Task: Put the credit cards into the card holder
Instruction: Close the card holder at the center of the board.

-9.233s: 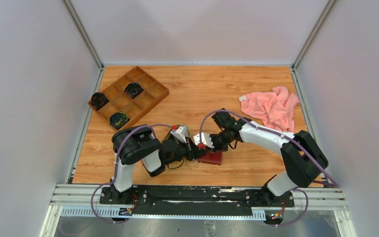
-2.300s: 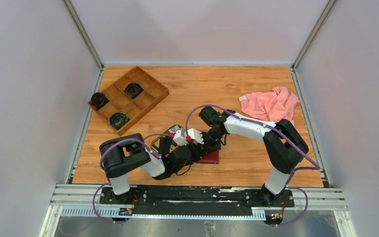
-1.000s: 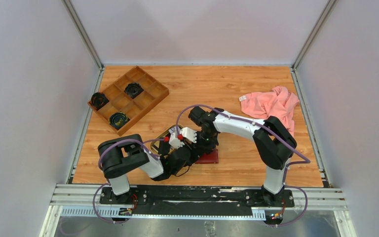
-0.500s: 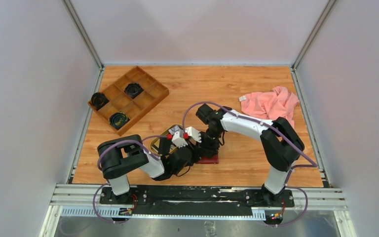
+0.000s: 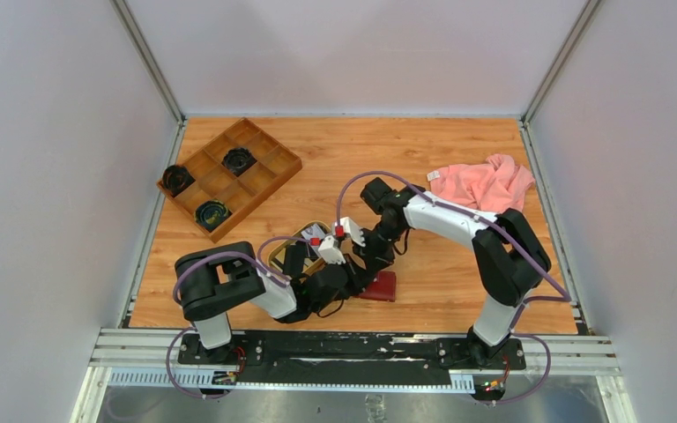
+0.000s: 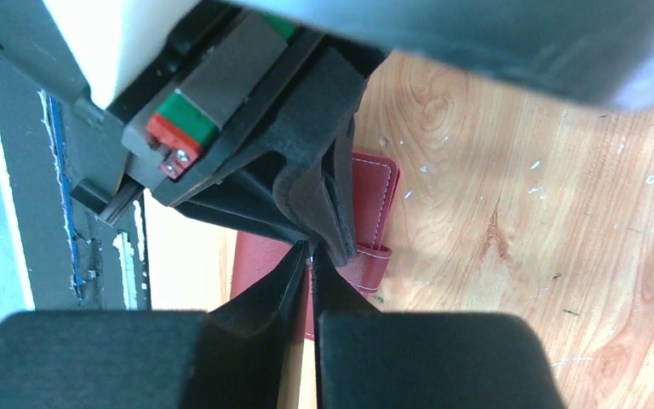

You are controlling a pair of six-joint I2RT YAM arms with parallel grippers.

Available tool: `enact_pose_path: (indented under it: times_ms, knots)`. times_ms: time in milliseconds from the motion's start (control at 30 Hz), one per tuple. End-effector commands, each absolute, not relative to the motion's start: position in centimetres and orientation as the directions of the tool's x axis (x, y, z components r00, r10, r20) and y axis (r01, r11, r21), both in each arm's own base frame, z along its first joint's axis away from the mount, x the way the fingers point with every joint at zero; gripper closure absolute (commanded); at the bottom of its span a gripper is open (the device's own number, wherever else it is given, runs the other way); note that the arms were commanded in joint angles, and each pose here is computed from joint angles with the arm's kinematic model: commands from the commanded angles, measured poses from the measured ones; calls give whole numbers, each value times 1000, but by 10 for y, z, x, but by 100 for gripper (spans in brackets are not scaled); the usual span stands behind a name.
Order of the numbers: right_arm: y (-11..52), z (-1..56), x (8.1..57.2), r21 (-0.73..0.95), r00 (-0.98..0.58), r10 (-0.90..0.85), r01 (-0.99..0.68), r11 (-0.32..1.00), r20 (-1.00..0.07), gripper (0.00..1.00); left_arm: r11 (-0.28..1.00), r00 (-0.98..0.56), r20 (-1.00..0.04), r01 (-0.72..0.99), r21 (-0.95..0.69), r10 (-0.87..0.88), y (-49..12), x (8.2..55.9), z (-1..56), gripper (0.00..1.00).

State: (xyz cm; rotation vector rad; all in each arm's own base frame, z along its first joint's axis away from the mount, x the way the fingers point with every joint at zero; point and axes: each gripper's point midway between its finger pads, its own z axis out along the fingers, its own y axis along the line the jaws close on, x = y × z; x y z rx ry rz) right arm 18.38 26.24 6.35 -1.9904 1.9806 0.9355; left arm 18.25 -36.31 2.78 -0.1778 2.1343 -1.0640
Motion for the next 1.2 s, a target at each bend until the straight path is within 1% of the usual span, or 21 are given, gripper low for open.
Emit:
enact_pose_path:
  times_ms: [0,67,167,267,400,533,767,900,1167]
  knots:
    - [250,62,180,258,5,-820,-948,-186,-573,92,829,-822,-554,217,-515,-129,-319,139,-49,100]
    - [247,58,174,247,39,-807,-942,-226,-589,91,828,-819,-559,222,-515,-128,-319,140,-48,100]
    - [241,47,179,197,73,-822,-955,-220,-564,92,827,-820,-558,225,-515,-125,-320,140,-48,100]
    - [242,46,185,159,83,-821,-965,-207,-564,92,827,-821,-557,224,-515,-124,-320,139,-48,100]
    - [234,48,184,121,145,-818,-960,-252,-557,92,828,-821,-557,223,-514,-125,-319,140,-49,100]
    - [236,51,180,118,147,-805,-958,-260,-575,93,828,-822,-556,224,-514,-123,-320,139,-49,100]
    - [242,34,168,147,175,-829,-945,-293,-531,95,828,-822,-555,220,-515,-126,-319,140,-49,100]
    - [239,20,162,187,166,-855,-939,-290,-491,97,828,-822,-555,218,-516,-130,-318,139,-49,100]
    - [240,-5,149,212,193,-903,-933,-290,-383,100,826,-820,-558,222,-518,-130,-318,139,-47,100]
